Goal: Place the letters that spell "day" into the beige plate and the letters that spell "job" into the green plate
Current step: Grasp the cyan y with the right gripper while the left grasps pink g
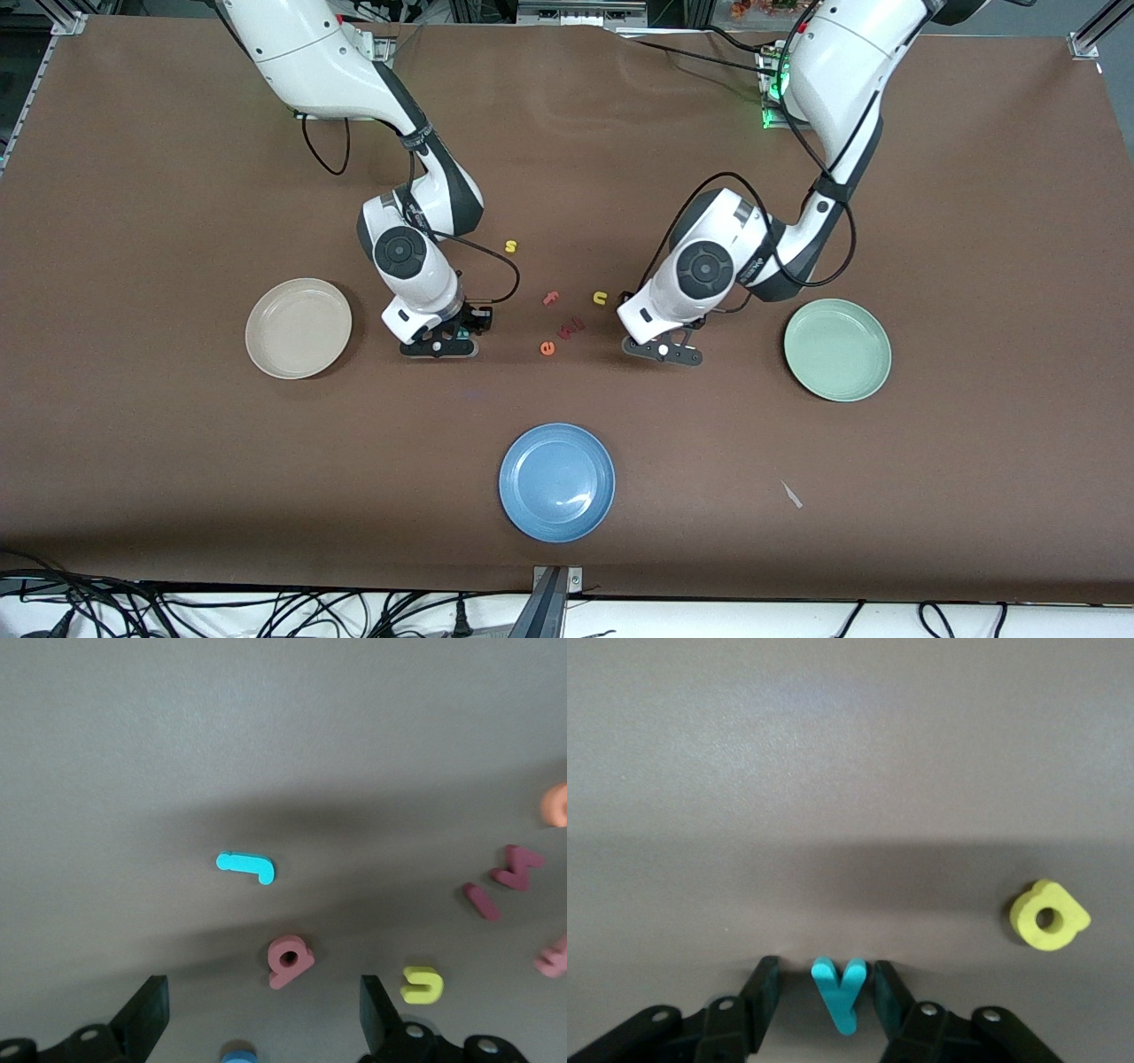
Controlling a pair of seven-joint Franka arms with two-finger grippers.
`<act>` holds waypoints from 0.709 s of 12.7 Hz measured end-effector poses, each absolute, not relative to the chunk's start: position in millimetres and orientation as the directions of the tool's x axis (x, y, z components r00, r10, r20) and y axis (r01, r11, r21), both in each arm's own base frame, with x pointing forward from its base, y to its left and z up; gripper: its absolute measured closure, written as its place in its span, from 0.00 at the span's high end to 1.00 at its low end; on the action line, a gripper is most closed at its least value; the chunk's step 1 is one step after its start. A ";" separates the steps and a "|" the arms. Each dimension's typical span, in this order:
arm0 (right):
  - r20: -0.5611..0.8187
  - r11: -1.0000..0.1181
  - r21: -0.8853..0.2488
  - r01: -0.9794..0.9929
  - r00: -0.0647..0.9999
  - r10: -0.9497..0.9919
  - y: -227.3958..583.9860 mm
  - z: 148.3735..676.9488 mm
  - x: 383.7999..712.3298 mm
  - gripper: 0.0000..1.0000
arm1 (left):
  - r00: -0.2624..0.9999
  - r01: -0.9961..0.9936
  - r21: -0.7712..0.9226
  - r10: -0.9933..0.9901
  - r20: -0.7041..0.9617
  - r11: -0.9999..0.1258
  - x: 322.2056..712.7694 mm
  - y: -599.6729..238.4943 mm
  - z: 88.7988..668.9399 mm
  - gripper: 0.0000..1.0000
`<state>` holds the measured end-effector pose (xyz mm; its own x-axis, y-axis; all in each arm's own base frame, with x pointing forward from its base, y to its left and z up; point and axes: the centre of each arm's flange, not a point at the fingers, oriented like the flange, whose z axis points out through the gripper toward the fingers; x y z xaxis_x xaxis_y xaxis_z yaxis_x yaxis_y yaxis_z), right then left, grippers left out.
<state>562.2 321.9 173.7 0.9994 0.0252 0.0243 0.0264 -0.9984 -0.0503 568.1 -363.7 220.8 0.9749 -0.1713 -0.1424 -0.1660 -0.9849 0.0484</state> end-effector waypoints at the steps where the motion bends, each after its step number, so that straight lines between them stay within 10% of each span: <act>1: 0.027 -0.998 -0.050 0.034 0.999 0.033 321.8 174.0 563.6 0.49 | 0.976 -0.165 0.024 -0.166 -0.139 -0.986 563.9 -368.9 215.5 0.89; 9: 0.021 -0.997 -0.048 0.053 0.998 0.053 323.4 175.8 565.1 0.36 | 0.979 -0.129 0.000 -0.127 -0.162 -0.992 557.0 -372.4 192.6 0.81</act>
<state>565.1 323.4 175.8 0.9984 0.0525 0.0206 0.0534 -0.9974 -0.0479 557.0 -372.4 192.6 0.9786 -0.1269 -0.1622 -0.1286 -0.9917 0.0004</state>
